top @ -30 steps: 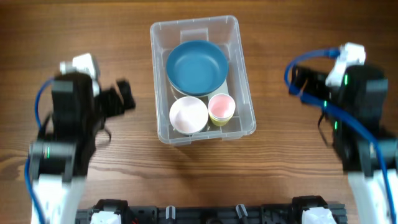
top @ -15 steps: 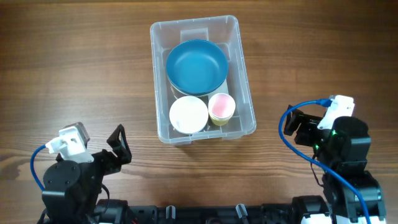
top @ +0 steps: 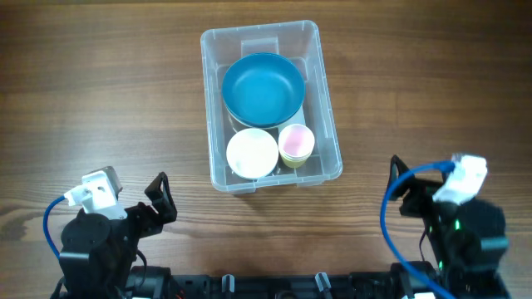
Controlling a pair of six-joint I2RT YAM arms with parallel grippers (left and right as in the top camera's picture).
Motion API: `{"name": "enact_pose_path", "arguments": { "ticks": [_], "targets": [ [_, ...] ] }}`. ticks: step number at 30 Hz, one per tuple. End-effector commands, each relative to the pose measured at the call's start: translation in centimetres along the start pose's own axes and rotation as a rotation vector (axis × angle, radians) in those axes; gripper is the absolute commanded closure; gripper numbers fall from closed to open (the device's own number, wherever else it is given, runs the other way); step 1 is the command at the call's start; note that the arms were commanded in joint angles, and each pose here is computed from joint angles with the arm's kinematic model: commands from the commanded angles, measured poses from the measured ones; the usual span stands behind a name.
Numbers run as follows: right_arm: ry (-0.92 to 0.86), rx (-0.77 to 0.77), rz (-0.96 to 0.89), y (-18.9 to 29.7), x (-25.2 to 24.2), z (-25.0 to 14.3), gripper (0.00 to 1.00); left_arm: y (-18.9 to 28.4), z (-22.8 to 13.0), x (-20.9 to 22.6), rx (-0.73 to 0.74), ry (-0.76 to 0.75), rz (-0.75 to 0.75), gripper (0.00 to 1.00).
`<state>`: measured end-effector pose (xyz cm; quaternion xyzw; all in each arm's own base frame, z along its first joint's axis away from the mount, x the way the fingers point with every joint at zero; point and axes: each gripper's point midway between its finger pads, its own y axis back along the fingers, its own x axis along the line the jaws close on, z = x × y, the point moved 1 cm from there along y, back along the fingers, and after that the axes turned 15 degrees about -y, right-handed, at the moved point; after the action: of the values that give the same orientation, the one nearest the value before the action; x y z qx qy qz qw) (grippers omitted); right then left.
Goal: Pack container
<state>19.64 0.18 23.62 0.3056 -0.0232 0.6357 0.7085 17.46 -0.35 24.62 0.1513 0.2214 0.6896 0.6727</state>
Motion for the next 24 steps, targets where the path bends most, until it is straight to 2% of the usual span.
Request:
{"name": "enact_pose_path", "arguments": {
  "ticks": [1,4,9,11,13,15,24],
  "targets": [
    [0.007,-0.08,0.024,0.6,-1.5,-2.2,0.0,-0.1,-0.1,0.2,-0.002,0.011,0.011,0.0],
    [-0.007,-0.154,0.084,-1.0,-1.4,-2.7,0.0,-0.1,-0.1,0.2,-0.002,0.011,0.011,0.0],
    [-0.031,-0.52,0.261,-2.8,0.4,1.1,0.01,-0.1,-0.1,0.2,-0.002,0.011,0.011,0.0],
    [0.015,-0.621,0.281,-3.0,0.3,1.3,0.0,-0.1,-0.1,0.2,-0.002,0.011,0.011,0.0],
    [0.204,-0.539,0.255,-4.1,0.5,-0.6,0.0,-0.1,-0.1,0.2,-0.002,0.011,0.011,0.0],
    [0.297,-0.344,0.26,-6.1,0.1,-4.7,0.0,-0.1,-0.1,0.2,-0.002,0.011,0.011,0.0],
    [0.286,-0.349,0.267,-6.0,0.2,-4.6,0.0,-0.1,-0.1,0.2,-0.002,0.011,0.011,0.0]
  ]
}}
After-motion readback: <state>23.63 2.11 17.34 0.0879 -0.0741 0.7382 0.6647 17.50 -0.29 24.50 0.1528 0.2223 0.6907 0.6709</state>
